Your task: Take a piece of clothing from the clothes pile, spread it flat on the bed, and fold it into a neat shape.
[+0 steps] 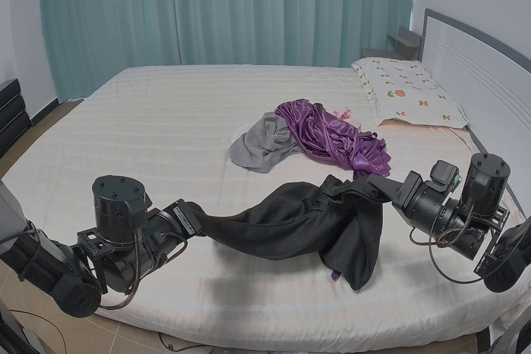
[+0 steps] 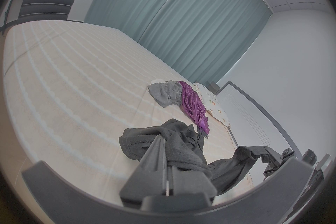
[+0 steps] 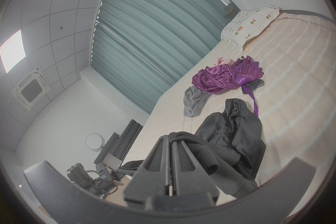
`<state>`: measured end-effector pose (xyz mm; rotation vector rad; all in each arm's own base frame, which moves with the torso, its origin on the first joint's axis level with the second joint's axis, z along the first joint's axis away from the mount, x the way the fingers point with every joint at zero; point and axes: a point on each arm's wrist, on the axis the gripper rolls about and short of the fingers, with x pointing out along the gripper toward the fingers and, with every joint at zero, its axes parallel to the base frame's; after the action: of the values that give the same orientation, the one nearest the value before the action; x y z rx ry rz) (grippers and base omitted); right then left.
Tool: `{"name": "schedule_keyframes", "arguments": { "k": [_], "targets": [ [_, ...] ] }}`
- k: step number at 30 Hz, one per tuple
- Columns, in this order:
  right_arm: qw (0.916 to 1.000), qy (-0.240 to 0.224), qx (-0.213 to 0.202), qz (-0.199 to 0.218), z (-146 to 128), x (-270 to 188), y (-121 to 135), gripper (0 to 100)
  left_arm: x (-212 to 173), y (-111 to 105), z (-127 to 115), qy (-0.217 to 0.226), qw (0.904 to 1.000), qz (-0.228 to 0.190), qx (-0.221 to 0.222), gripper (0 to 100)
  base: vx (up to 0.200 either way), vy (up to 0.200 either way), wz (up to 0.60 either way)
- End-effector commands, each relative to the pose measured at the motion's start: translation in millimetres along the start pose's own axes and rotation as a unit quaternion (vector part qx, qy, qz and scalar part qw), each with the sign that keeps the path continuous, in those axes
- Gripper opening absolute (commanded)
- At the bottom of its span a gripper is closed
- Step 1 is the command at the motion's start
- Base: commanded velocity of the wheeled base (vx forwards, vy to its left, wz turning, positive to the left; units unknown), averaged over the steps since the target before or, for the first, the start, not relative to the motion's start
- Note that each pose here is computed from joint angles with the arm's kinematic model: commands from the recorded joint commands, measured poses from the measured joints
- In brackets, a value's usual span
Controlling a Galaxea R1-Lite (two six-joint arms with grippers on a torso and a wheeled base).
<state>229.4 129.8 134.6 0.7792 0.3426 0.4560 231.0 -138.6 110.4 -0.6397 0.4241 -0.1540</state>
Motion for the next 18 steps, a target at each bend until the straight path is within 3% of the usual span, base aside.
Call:
{"name": "schedule_keyframes", "arguments": {
  "k": [1, 6, 12, 18],
  "targets": [
    [1.0000, -0.001, 0.000, 0.002, 0.8, -4.4, 1.1, 0, 0.0, 1.3, -1.2, 0.003, 1.0000, 0.003, 0.001, 0, 0.000, 0.000, 0.00],
    [1.0000, -0.001, -0.001, 0.003, 0.5, -4.4, 1.4, 0, -3.0, 2.7, -3.0, 0.023, 0.9996, -0.013, 0.000, 0, 0.000, 0.000, 0.00],
    [1.0000, 0.002, 0.001, -0.003, 0.0, -1.0, -2.1, 0, -1.5, 2.5, -0.8, 0.022, 0.9996, -0.015, -0.011, 0, -0.200, 0.000, 0.00],
    [1.0000, 0.003, 0.001, -0.004, -0.5, -1.5, -2.7, 0, -0.9, 1.3, 0.3, 0.020, 0.9996, -0.017, -0.013, 0, 0.000, 0.000, 0.00]
  ]
}}
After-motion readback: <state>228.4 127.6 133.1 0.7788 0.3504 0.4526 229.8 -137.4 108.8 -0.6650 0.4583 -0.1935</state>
